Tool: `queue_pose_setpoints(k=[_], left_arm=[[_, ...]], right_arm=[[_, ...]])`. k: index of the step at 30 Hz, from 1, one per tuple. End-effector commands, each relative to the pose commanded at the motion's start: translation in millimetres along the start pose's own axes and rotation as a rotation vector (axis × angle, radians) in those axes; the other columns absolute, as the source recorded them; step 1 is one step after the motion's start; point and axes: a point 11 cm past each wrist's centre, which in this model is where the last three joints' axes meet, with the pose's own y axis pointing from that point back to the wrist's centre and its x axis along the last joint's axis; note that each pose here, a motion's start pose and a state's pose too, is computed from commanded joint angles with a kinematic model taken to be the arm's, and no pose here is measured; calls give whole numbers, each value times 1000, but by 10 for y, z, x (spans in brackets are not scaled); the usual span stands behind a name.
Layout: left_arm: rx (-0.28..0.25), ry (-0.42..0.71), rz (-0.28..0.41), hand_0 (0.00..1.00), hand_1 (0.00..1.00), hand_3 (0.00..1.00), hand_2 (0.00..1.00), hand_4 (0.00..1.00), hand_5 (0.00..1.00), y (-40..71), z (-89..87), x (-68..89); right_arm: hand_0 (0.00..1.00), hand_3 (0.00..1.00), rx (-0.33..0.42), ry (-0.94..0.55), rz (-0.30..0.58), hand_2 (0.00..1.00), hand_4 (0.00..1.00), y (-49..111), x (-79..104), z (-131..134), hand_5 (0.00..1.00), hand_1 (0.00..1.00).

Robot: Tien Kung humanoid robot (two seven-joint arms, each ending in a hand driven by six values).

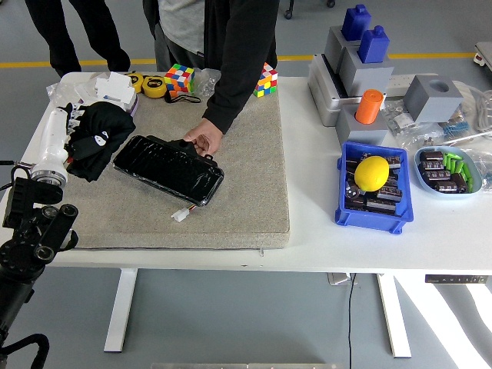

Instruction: Pick the rag up,wipe the panel,place it on the desk

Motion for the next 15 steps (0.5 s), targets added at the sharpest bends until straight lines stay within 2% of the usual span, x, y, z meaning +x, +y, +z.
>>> queue_pose_setpoints(k=[15], left_arm=[[27, -48, -75, 255, 278, 556, 288, 661, 2, -16, 0, -200]], right_arm=[[533, 522, 5, 6, 0, 490, 877, -5, 16, -24, 353, 554]])
